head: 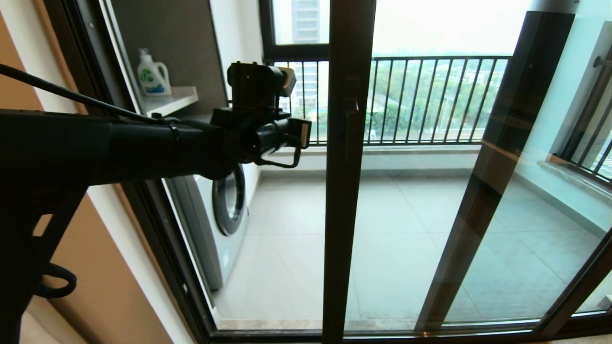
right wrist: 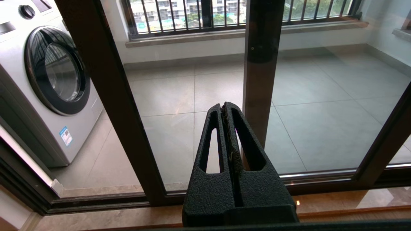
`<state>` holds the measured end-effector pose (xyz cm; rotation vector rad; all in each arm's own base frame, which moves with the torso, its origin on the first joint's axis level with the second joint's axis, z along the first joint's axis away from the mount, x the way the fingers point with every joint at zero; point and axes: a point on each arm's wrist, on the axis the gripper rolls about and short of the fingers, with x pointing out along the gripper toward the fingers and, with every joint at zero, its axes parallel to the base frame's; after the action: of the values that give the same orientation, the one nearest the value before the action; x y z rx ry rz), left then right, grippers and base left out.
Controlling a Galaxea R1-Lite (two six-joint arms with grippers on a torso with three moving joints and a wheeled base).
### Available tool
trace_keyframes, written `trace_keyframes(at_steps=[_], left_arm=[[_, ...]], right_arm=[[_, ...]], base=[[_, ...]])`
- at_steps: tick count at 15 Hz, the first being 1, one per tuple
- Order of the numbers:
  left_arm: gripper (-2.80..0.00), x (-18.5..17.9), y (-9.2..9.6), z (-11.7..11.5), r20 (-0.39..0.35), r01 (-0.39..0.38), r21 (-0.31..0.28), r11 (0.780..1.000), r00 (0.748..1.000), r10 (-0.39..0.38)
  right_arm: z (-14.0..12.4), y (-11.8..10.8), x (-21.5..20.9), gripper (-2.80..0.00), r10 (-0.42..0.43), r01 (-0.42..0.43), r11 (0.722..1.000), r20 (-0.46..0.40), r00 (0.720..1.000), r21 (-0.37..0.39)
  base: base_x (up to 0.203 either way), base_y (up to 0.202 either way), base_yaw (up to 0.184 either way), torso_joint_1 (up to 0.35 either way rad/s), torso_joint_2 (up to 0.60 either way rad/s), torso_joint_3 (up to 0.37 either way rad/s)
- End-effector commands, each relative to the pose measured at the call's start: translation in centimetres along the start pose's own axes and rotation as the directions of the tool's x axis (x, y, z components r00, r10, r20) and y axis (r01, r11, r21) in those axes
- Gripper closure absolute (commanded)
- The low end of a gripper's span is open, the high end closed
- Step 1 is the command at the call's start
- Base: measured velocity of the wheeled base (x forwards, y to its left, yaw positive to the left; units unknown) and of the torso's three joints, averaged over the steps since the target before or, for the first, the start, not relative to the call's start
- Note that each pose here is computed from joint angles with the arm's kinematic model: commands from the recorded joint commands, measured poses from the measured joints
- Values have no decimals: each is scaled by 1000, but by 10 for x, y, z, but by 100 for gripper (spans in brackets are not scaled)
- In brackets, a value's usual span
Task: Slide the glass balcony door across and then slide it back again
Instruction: Open the slid door
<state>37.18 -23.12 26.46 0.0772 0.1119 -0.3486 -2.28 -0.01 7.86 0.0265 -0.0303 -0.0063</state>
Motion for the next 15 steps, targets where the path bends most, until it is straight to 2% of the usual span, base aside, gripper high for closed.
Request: trace_keyframes(at_steps=[1, 5, 8, 10, 12, 13, 15], left_arm=[[0, -41, 25, 18, 15, -38, -19, 999, 999, 38], [0, -162, 67, 48, 104, -101, -77, 992, 989, 108], [0, -269, 87, 50, 188, -145, -105, 984, 969, 163], [0, -339, 96, 39, 214, -183, -116, 976, 955, 204], [0, -381, 98, 17, 175, -233, -112, 966, 952, 250], [0, -407, 99, 8, 191, -278, -121, 953, 935, 297], [0, -462, 91, -17, 247, -372, -145, 917, 884, 398]], right_arm=[[-3, 0, 1, 0, 0, 0, 1000, -9, 1000, 0], [-3, 0, 1, 0, 0, 0, 1000, -8, 1000, 0], [-3, 0, 1, 0, -1, 1, 1000, -9, 1000, 0], [-3, 0, 1, 0, 0, 0, 1000, -7, 1000, 1], [-3, 0, 1, 0, 0, 0, 1000, -9, 1000, 0], [-3, 0, 1, 0, 0, 0, 1000, -8, 1000, 1], [-3, 0, 1, 0, -1, 1, 1000, -9, 1000, 0]], base=[[0, 0, 0, 0, 0, 0], [0, 0, 0, 0, 0, 0], [0, 0, 0, 0, 0, 0], [0, 0, 0, 0, 0, 0], [0, 0, 0, 0, 0, 0], [0, 0, 0, 0, 0, 0], [0, 0, 0, 0, 0, 0]])
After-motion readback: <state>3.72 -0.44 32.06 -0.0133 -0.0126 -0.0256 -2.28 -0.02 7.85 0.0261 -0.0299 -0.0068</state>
